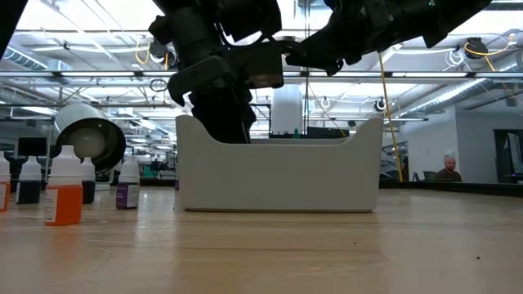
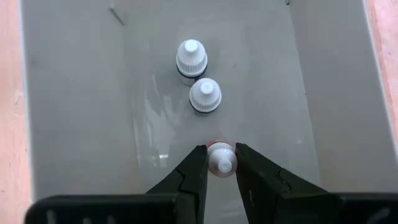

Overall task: Pick & Place food coloring
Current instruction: Put the orange food coloring bottle into the bin

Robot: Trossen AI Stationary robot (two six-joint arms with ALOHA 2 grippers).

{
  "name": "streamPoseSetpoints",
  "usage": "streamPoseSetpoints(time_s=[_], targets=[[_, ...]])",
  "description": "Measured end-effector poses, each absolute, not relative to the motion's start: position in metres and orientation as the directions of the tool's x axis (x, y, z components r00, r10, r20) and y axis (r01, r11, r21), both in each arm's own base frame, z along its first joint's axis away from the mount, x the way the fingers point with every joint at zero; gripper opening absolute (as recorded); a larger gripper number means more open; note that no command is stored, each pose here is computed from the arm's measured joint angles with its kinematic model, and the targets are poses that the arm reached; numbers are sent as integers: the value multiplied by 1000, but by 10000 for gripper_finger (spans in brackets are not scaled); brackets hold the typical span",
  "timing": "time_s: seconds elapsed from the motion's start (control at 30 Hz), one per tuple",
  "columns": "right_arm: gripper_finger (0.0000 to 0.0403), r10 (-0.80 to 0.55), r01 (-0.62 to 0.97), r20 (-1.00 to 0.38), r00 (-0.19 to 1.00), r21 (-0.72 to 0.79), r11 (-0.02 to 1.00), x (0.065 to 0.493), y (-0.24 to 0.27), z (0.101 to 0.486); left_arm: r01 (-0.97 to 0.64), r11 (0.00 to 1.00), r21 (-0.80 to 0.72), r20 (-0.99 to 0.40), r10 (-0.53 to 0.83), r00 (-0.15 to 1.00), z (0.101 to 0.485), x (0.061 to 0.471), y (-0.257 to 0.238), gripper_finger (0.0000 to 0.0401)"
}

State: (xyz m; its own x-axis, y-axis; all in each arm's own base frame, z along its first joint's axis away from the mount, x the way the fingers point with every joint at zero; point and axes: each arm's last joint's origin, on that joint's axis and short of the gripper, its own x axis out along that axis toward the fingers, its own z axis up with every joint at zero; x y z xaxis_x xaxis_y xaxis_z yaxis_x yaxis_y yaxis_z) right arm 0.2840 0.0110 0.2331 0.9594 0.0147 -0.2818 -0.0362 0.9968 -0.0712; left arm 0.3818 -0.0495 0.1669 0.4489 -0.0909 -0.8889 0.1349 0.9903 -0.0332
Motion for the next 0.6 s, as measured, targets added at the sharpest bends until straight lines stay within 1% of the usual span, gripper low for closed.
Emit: streamPoseSetpoints(time_s=[0.1, 0.37, 0.5, 0.6], targets=[[114, 15, -36, -282, 959, -71, 997, 284, 11, 233, 124, 992, -31, -888, -84, 451, 167, 382, -49, 105], [114, 15, -36, -282, 959, -71, 997, 284, 11, 233, 113, 993, -36, -889, -83, 451, 167, 382, -49, 185], [114, 15, -36, -284, 959, -71, 997, 284, 11, 233, 126, 992, -29, -887, -84, 455, 176, 378, -49, 211], [114, 15, -38, -289, 957, -75, 996, 284, 11, 232, 130, 991, -27, -875, -86, 476, 194, 371, -48, 221]])
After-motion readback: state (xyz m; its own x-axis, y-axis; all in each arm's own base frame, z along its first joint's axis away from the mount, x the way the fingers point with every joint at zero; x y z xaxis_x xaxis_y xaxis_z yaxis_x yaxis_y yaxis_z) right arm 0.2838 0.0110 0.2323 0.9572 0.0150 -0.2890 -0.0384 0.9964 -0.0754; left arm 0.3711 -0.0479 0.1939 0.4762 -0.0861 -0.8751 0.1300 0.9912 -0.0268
